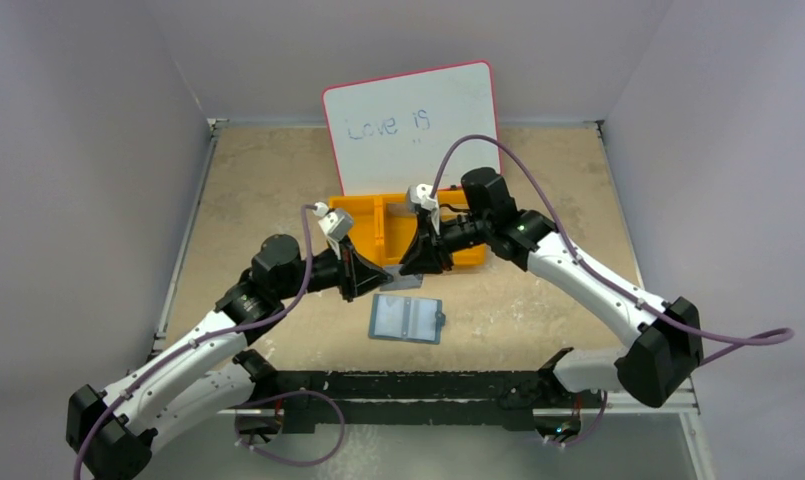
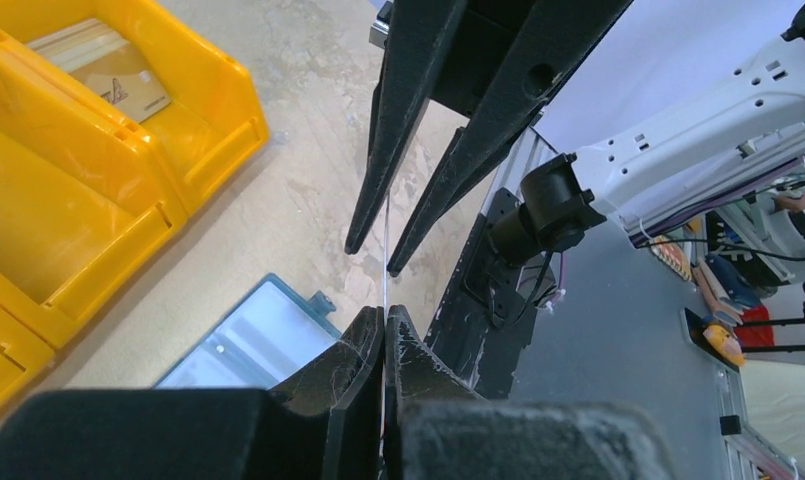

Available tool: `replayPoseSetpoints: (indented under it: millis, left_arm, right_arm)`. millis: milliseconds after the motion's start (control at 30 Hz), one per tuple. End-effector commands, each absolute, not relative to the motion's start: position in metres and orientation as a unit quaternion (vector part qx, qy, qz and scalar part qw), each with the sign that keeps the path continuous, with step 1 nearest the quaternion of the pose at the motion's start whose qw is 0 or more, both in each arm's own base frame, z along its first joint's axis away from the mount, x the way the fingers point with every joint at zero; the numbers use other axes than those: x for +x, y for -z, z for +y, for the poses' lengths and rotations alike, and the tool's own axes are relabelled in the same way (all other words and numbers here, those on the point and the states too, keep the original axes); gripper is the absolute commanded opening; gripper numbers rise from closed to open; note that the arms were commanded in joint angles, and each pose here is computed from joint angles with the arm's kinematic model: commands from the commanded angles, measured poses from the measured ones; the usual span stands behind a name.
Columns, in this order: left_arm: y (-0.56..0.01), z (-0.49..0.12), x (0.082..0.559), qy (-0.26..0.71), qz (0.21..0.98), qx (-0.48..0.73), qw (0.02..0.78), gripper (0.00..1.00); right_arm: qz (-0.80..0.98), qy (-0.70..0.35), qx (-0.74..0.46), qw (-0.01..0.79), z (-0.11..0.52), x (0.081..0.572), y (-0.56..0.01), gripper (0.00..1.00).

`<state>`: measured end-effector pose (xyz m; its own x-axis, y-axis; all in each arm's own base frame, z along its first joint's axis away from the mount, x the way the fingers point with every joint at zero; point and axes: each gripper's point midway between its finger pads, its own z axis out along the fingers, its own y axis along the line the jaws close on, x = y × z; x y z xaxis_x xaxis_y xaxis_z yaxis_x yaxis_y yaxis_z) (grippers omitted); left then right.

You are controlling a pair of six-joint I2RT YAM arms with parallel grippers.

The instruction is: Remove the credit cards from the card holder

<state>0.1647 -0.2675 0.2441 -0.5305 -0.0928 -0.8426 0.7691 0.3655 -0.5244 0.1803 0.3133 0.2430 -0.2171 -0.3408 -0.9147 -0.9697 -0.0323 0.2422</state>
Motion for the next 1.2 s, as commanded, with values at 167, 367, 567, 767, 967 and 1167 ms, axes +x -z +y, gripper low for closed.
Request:
replayPoseSetpoints:
  millis: [167, 367, 567, 767, 967, 1167]
  left_arm:
    - [-0.251, -0.265, 0.173, 0.489, 0.707, 0.244, 0.449, 0.00]
    - [-0.249, -0.255, 0.186, 0.454, 0.725, 0.219, 0.469, 0.24]
    - [-0.242, -0.216, 0.217, 0.356, 0.771, 0.119, 0.515, 0.68]
    - [-0.233, -0.159, 0.237, 0.252, 0.793, -0.020, 0.554, 0.77]
    - [-0.229, -0.144, 0.231, 0.246, 0.790, -0.052, 0.560, 0.80]
    - [-0.219, -0.144, 0.226, 0.245, 0.798, -0.048, 0.548, 0.80]
  right_arm:
    - [0.574, -0.509, -0.549, 0.331, 0.314, 0.167, -0.270, 0.03]
    - [0.578, -0.512, -0.547, 0.323, 0.315, 0.167, -0.264, 0.00]
    - [0.623, -0.459, -0.531, 0.345, 0.319, 0.199, -0.245, 0.00]
    - [0.692, -0.356, -0.513, 0.363, 0.316, 0.265, -0.211, 0.00]
    - [0.683, -0.334, -0.536, 0.366, 0.303, 0.318, -0.214, 0.00]
    - [0.680, -0.302, -0.567, 0.353, 0.306, 0.349, -0.194, 0.00]
